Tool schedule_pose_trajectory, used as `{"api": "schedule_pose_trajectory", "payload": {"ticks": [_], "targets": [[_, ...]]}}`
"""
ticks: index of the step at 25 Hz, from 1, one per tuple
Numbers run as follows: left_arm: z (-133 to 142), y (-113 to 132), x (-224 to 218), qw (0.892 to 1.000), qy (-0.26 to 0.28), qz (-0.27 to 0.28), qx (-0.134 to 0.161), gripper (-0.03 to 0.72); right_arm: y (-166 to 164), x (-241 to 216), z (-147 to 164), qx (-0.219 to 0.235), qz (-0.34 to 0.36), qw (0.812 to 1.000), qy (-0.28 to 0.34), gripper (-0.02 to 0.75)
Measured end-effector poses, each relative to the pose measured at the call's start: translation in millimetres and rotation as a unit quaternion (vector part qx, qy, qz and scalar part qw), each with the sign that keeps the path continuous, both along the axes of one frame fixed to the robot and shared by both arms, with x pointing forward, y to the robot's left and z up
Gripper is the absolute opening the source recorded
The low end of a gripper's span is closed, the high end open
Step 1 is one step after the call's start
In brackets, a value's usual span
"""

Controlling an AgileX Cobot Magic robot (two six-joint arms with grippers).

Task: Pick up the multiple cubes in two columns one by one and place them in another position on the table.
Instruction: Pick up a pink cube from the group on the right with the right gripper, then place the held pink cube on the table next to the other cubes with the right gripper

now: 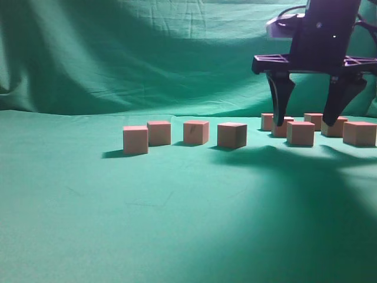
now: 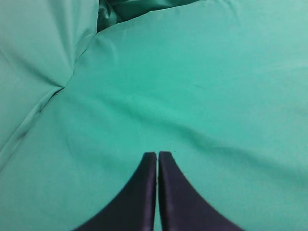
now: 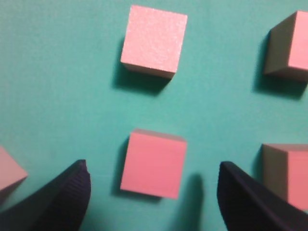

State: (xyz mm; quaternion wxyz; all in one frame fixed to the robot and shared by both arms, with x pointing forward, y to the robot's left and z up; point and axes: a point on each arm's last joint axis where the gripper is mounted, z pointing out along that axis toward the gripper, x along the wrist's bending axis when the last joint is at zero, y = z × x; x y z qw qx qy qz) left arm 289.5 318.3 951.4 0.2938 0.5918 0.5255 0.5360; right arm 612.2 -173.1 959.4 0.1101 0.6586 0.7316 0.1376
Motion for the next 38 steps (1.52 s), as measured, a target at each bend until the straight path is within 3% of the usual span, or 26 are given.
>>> {"api": "schedule_pose_trajectory", "payload": {"ticks": [7,14,21,28,33,38], "targets": [[0.0,0.0,0.0,1.000,0.000,0.000,0.000,0.000,2.7,6.7,-18.9,0.001,0.002,1.000,0.000,0.545],[0.0,0.0,0.0,1.000,0.000,0.000,0.000,0.000,3.0,7.3,-20.2,0.002,0.002,1.000,-0.001,0.251],[0.0,0.0,0.0,1.000,0.000,0.000,0.000,0.000,1.2,4.9,-6.6,-0.018,0.010,0.999,0.033,0.262],[0.0,0.0,0.0,1.000,0.000,0.000,0.000,0.000,5.7,-25.4,66.2,-0.025,0.094,0.995,0.012,0.262],[0.0,0.0,0.0,1.000,0.000,0.000,0.000,0.000,38.2,-57.6,78.2,-0.024,0.186,0.982,0.021,0.262],[0.0,0.0,0.0,1.000,0.000,0.000,0.000,0.000,95.4,-86.4,69.9,-0.004,0.303,0.953,0.006,0.262]]}}
